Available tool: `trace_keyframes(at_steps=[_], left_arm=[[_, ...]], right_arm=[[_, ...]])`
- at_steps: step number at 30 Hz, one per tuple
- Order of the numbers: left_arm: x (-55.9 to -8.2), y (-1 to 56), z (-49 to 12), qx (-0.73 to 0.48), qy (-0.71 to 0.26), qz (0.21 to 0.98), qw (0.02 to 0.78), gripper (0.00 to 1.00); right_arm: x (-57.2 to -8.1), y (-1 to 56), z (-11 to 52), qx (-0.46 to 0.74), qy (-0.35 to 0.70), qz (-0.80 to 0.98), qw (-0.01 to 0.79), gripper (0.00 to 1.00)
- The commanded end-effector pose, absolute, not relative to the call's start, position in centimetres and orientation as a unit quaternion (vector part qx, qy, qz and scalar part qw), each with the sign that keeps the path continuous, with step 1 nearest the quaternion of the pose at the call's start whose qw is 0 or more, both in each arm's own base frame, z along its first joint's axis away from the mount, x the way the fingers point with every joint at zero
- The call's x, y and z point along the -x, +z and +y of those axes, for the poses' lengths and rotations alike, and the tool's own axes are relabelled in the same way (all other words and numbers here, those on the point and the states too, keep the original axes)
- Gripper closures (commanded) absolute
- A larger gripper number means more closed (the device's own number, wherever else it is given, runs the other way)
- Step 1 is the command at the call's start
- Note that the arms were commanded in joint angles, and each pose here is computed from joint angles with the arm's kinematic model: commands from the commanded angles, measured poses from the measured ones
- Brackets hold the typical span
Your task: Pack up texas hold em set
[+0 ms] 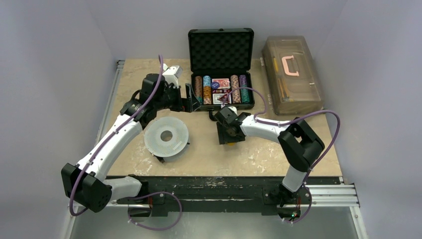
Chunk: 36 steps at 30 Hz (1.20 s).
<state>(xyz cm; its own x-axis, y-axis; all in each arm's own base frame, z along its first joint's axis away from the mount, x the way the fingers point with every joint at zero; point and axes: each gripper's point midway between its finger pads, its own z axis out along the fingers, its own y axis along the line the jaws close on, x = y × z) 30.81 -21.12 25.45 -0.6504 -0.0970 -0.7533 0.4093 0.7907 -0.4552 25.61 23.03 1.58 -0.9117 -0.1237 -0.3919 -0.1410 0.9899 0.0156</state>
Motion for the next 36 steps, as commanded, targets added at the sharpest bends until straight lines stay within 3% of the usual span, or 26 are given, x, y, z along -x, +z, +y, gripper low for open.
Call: trace_keyframes(at_steps=[1, 11, 21, 36], left_arm=[[-31.3, 26.9, -21.3, -0.097, -0.320, 0.843, 0.422, 0.07], [-31.3, 26.9, -21.5, -0.096, -0.326, 0.843, 0.418, 0.07], [-31.3, 26.9, -21.4, -0.095, -0.326, 0.843, 0.417, 0.07], [-31.2, 27.1, -21.4, -0.095, -0.327, 0.842, 0.419, 0.07]], right_arm=[[-26.2, 1.5, 23.1, 0.063, 0.026, 0.974, 0.215, 0.37], [-26.7, 1.5, 22.4, 0.061, 0.004, 0.972, 0.226, 0.48], [-26.7, 3.3, 23.6, 0.055, 0.046, 0.968, 0.239, 0.59], [-28.4, 5.7, 24.1, 0.056, 0.044, 0.959, 0.273, 0.63]])
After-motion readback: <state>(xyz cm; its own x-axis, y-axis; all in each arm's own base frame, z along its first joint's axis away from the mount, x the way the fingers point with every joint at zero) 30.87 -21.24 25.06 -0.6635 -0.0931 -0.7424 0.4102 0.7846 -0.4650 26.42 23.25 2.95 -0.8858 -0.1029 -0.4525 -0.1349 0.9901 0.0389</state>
